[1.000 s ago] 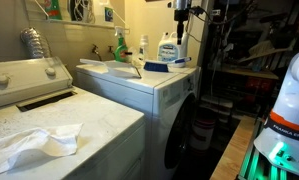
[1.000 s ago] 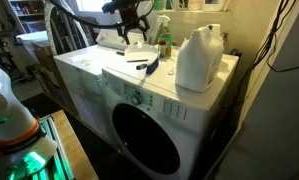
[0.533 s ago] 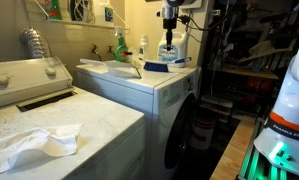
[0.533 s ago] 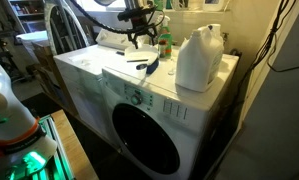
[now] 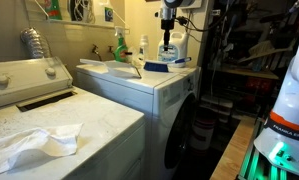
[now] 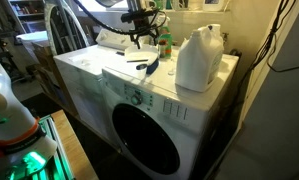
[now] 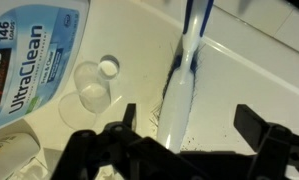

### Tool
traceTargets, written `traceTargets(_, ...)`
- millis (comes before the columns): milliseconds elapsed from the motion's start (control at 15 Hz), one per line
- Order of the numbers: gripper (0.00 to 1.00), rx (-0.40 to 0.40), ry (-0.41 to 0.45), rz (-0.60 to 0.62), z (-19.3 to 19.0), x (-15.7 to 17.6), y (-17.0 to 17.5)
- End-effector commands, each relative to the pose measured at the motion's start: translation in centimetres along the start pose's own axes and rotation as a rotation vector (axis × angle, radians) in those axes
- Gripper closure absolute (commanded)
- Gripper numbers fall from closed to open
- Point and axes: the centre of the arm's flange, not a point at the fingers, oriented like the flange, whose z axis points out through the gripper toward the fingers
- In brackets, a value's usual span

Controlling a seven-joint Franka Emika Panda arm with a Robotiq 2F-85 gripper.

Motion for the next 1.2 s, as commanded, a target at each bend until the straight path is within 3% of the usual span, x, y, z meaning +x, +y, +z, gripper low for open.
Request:
traceTargets(0,0.00,0.049,0.069,-0.006,2.5,2.5,0.8)
traceTargets(333,0.00,0.107,0.145,0.034,5.9,4.4,1.9)
traceTargets(733,0.00,0.166,0.186,0.059,8.4,4.5,3.6)
traceTargets(800,0.04,0.191,0.183,0.056,8.7,4.5,3.8)
traceTargets(867,0.28,0.216,0.181,0.047,9.0,4.4,3.9)
traceTargets(1000,0.29,0.239,0.181,0.055,9.6,4.5,4.0)
traceTargets(1133,0.44,0.227,0.170,0.069,10.0,4.5,4.1)
